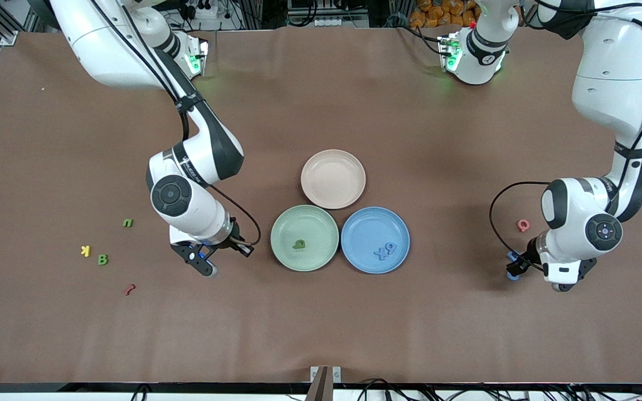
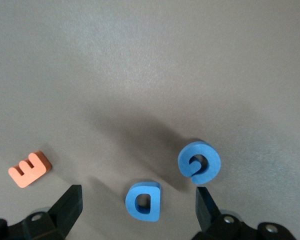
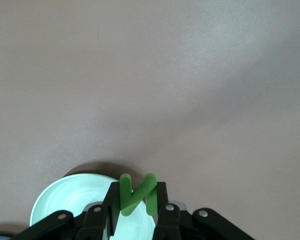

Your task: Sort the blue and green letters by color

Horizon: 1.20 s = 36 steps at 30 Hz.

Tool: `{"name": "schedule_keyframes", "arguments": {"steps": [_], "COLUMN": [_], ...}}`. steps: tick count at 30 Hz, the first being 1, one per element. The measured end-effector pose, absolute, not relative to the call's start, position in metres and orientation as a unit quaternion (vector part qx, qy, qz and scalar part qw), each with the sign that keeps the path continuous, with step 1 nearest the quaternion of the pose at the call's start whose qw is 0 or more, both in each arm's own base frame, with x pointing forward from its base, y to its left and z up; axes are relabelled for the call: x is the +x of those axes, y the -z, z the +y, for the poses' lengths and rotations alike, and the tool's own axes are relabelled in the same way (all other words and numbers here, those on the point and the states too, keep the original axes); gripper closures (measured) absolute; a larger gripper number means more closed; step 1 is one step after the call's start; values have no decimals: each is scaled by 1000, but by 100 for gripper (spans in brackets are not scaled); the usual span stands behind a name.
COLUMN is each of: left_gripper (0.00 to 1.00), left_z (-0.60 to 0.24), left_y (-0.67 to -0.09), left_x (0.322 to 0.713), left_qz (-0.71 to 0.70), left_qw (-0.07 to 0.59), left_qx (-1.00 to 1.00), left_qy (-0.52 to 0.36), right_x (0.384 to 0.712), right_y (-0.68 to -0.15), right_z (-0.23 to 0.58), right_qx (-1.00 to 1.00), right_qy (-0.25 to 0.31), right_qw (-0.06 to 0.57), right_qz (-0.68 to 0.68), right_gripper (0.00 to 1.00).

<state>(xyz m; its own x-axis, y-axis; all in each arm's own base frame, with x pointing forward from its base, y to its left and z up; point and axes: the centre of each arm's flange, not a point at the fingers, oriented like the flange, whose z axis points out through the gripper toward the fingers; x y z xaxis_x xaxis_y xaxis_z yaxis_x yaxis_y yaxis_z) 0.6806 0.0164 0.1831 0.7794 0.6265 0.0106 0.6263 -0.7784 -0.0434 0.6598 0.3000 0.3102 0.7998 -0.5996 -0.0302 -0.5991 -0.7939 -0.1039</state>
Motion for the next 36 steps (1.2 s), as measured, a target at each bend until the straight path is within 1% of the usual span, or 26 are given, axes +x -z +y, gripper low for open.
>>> {"name": "schedule_keyframes", "arguments": {"steps": [6, 14, 24, 25, 27, 28, 30, 31, 34, 35, 36], "left_gripper": [0, 0, 1, 3, 11, 21, 31, 34, 48, 57, 57], "left_z": [16, 11, 3, 3, 3, 3, 3, 3, 2, 2, 1], "left_y": [-173, -171, -170, -171, -172, -173, -174, -175, -177, -178, -178], "left_x": [674, 672, 672, 672, 673, 673, 674, 674, 674, 674, 674], "left_qz": [-331, -333, -334, -334, -334, -334, -334, -334, -334, -336, -337], "left_qw": [20, 19, 18, 18, 17, 17, 16, 16, 15, 15, 15], "left_qx": [-943, -943, -942, -942, -942, -942, -942, -942, -942, -942, -941], "left_qy": [2, 2, 2, 2, 4, 5, 7, 8, 9, 10, 10], "right_x": [656, 642, 620, 619, 615, 612, 608, 607, 602, 601, 601], "right_y": [-304, -280, -257, -255, -251, -248, -244, -243, -239, -238, -237], "right_z": [319, 365, 407, 411, 419, 423, 431, 433, 439, 440, 441], "right_qx": [-944, -935, -932, -932, -932, -932, -933, -933, -932, -932, -931], "right_qy": [10, 25, 19, 18, 15, 15, 14, 14, 15, 15, 15], "right_qw": [66, 94, 100, 99, 99, 98, 96, 95, 91, 90, 90], "right_qz": [324, 341, 347, 347, 348, 348, 347, 347, 350, 352, 353], "right_gripper": [67, 67, 67, 67, 67, 67, 67, 67, 67, 67, 67]}}
